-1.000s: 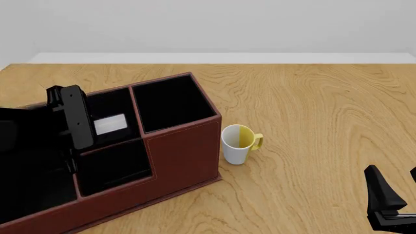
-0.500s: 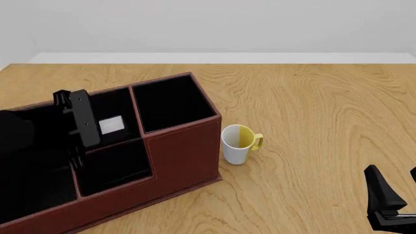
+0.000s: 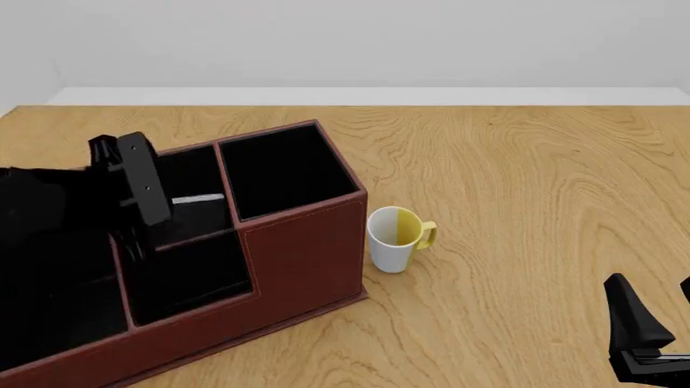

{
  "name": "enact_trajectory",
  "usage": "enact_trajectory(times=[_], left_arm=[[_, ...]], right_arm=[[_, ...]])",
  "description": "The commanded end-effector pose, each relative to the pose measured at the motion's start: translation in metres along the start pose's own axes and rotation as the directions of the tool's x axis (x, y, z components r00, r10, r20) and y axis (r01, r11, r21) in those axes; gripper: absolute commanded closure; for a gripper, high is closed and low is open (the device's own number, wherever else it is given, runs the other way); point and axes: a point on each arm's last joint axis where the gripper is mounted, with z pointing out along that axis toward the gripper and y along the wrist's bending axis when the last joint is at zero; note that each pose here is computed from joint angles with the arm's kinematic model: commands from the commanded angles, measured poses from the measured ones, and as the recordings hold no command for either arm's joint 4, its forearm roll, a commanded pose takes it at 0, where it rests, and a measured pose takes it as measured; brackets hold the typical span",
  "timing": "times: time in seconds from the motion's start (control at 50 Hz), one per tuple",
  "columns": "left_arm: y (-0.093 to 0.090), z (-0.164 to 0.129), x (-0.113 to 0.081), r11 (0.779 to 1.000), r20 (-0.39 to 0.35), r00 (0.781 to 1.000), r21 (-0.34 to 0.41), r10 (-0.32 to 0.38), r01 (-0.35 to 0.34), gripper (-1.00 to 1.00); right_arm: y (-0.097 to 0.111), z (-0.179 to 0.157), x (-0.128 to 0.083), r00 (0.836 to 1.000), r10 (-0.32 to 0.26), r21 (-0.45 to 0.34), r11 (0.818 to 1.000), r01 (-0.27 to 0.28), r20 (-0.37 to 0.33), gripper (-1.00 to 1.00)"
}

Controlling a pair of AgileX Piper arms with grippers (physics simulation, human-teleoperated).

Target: Pick up the book and place it in the front compartment of the caddy.

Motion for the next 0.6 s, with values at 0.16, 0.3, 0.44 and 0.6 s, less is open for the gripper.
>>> enact_trajectory(times=[0.16, 0.3, 0.44, 0.6], left_arm=[[0.011, -0.03, -0.006, 0.999, 0.019, 1.0, -0.043, -0.022, 0.023, -1.0], [0.0, -0.071, -0.01, 0.999, 0.059, 0.998, -0.05, -0.006, 0.009, -1.0], [-0.024, -0.13, -0.008, 0.998, 0.148, 0.988, -0.064, 0.033, -0.023, -1.0], [-0.049, -0.181, 0.007, 0.993, 0.242, 0.968, -0.109, 0.072, -0.046, -1.0]], right_arm=[[0.0, 0.0, 0.0, 1.0, 0.0, 0.0, 1.0, 0.0, 0.0, -1.0], [0.0, 0.0, 0.0, 1.0, 0.0, 0.0, 1.0, 0.0, 0.0, -1.0], [0.0, 0.0, 0.0, 1.0, 0.0, 0.0, 1.0, 0.0, 0.0, -1.0], [0.0, 0.0, 0.0, 1.0, 0.0, 0.0, 1.0, 0.0, 0.0, -1.0]])
